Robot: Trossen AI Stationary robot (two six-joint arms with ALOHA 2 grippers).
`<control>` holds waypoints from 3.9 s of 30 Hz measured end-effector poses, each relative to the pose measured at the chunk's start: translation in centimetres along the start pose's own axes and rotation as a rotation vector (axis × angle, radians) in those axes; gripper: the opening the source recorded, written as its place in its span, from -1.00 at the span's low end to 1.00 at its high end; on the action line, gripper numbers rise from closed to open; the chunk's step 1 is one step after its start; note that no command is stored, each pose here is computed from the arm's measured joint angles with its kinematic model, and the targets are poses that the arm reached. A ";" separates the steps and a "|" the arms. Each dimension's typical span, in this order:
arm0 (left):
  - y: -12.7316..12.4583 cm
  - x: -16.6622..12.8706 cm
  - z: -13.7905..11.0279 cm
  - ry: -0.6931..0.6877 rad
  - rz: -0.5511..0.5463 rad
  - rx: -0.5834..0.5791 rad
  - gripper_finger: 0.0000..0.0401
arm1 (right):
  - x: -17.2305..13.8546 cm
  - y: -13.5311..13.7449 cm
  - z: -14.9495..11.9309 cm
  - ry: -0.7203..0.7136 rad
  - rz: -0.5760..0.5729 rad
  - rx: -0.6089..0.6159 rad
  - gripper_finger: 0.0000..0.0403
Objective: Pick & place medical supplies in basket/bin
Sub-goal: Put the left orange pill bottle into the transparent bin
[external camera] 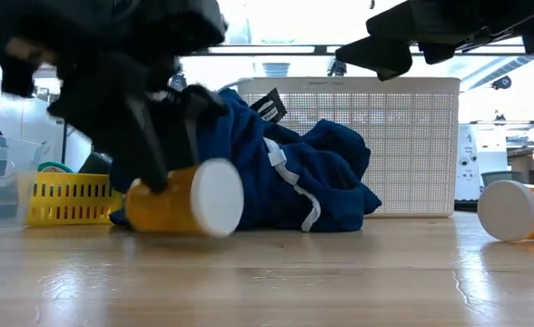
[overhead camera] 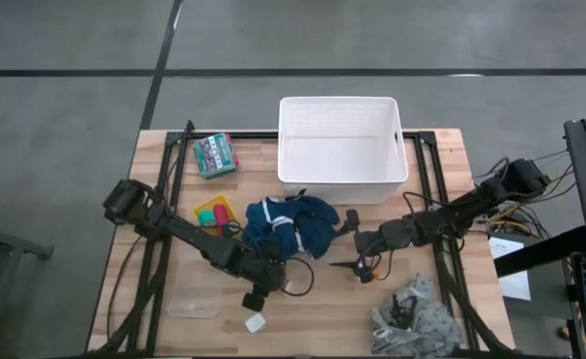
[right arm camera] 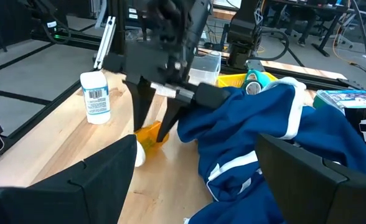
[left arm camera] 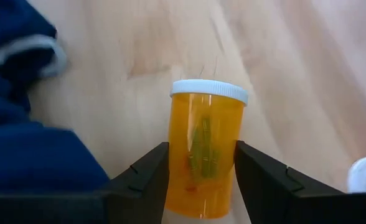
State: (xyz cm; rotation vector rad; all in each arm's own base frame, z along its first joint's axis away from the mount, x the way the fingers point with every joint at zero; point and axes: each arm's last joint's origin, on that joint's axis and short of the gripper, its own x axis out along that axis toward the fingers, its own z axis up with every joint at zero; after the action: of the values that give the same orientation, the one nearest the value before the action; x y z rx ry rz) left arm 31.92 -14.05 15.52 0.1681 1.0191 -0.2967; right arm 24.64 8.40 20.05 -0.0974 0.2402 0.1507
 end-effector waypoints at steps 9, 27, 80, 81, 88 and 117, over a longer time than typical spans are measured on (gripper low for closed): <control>-0.1 -1.3 0.8 0.003 -0.025 -0.038 -0.15 | 0.0 0.0 0.0 0.000 0.000 0.000 0.61; -0.3 -12.2 1.2 -0.122 -0.102 -0.514 -0.15 | 0.0 0.0 0.0 -0.003 0.000 0.000 0.61; -1.5 -19.1 -6.3 0.172 0.284 -1.669 -0.15 | 0.0 0.0 0.0 -0.004 0.000 0.000 0.61; -1.7 -19.2 -6.3 0.172 0.283 -1.674 -0.15 | 0.0 0.0 0.0 -0.004 0.000 0.001 0.61; -3.3 -19.2 -7.1 0.180 0.347 -1.776 -0.15 | 0.0 0.0 0.0 -0.004 0.000 0.001 0.61; -4.9 -12.6 -11.9 0.221 0.530 -1.993 -0.15 | 0.0 0.0 0.0 -0.004 0.000 0.001 0.61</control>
State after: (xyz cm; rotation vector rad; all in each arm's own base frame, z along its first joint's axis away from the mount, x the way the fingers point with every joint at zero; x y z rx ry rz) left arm 14.49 -13.34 20.20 -1.3363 1.0323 1.2777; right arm 24.65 8.41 20.09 -0.0961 0.2365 0.1506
